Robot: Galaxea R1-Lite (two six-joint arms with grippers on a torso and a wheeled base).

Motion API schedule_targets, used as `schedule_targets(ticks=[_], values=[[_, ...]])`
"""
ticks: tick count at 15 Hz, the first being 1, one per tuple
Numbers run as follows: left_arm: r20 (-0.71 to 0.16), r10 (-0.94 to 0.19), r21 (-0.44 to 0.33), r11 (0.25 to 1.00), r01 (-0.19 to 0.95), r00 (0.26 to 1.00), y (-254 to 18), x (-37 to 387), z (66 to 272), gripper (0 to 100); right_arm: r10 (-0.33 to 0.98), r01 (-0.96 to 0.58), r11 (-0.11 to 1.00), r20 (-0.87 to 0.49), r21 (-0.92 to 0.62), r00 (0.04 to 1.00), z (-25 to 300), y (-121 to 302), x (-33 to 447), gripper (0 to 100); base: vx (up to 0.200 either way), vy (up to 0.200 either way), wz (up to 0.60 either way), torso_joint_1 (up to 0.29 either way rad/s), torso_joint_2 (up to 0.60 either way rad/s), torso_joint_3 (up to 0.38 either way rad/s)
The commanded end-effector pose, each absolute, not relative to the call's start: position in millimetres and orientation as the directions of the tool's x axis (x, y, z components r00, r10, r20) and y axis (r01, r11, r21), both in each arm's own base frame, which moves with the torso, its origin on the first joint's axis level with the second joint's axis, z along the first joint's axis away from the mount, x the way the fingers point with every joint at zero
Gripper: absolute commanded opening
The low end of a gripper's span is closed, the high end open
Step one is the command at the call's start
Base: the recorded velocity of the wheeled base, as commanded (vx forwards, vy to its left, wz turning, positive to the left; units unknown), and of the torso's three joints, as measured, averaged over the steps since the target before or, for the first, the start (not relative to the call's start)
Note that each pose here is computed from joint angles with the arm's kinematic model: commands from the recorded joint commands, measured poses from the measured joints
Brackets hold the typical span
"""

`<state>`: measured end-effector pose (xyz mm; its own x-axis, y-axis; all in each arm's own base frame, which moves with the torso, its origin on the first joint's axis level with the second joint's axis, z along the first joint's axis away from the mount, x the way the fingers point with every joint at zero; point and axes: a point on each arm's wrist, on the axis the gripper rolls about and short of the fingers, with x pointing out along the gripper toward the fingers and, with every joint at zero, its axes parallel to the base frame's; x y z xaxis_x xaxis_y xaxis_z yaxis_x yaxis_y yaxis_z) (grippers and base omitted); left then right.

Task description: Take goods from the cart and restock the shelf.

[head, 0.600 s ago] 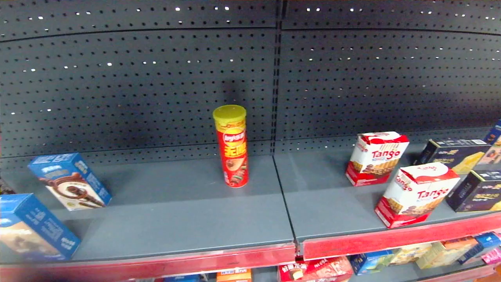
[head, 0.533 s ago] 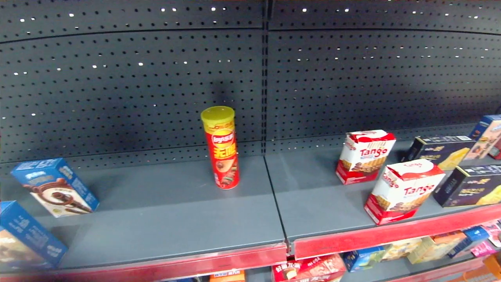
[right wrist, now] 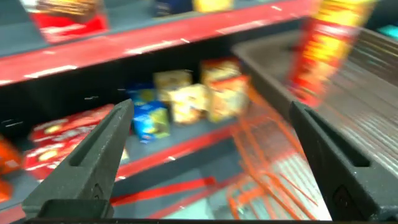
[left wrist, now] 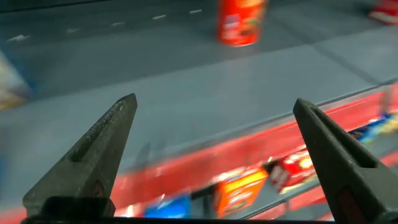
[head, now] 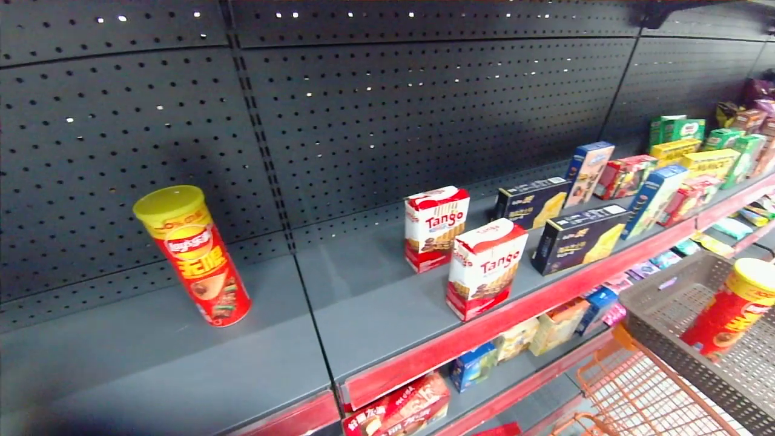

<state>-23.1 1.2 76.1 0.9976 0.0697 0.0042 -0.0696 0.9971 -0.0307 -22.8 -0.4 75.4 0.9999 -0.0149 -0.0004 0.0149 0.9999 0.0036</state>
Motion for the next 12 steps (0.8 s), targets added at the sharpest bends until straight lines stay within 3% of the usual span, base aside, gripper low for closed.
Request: schedule_targets(ticks=[1,10,12], values=[[0.003,0.071,-0.031,0.997,-0.07,0.998,1.2,-23.0,76.1,100,-0.015,0.015,1.0,-0.002,0.003,1.0,75.5,-0.4,-22.7,100,0.0,0.0,-0.6,-0.002,0.0,0.012],[0.003,0.071,-0.031,0.997,-0.07,0.998,1.2,-23.0,76.1,100,-0.015,0.015,1.0,-0.002,0.005,1.0,75.5,-0.4,-22.7,100,0.0,0.0,-0.6,0.002,0.0,0.001],[0.003,0.071,-0.031,0.997,-0.07,0.998,1.2,-23.0,76.1,100,-0.015,0.015,1.0,-0.002,0.005,1.0,75.5,-0.4,-22.7,100,0.0,0.0,0.0,0.0,0.0,0.0]])
